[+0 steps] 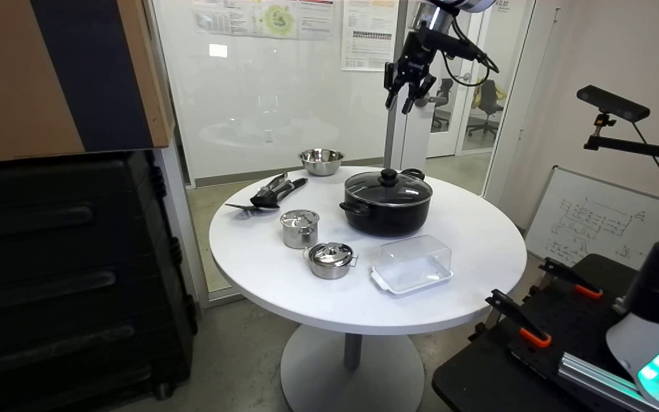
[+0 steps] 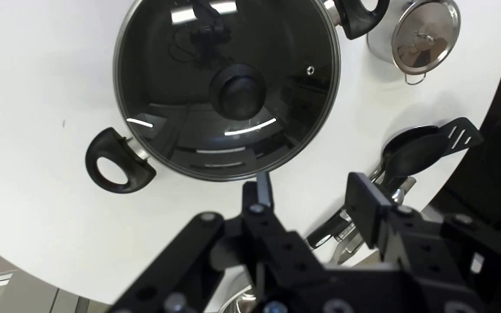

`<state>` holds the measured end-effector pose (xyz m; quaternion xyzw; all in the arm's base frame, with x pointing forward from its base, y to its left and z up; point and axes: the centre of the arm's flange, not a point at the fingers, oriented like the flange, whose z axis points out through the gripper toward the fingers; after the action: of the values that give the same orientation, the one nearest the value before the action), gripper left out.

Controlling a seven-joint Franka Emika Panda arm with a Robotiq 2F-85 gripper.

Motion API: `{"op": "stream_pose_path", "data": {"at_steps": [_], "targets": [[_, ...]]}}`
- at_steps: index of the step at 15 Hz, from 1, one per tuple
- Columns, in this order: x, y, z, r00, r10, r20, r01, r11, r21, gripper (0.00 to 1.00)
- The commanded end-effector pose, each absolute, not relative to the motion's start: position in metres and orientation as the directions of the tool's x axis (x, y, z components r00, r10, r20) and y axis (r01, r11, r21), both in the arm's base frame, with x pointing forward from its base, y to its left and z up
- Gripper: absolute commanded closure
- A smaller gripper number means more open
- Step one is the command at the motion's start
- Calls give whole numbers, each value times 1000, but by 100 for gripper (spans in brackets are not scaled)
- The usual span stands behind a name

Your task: Take the lid off the black pot

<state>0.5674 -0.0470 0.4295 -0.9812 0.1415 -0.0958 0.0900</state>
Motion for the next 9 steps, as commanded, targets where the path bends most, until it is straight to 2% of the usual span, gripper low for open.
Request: {"op": "stream_pose_path", "data": {"at_steps": [1, 2, 4, 6, 9], "targets": [[546, -63, 440, 942, -307, 132, -281, -942, -185, 76], [549, -66, 431, 943, -306, 129, -280, -942, -184, 26], [555, -69, 416, 943, -301, 138, -275, -944, -183, 18], [563, -65, 398, 949, -282, 142, -257, -951, -170, 4], [574, -55, 367, 957, -255, 139, -238, -963, -130, 0]]}}
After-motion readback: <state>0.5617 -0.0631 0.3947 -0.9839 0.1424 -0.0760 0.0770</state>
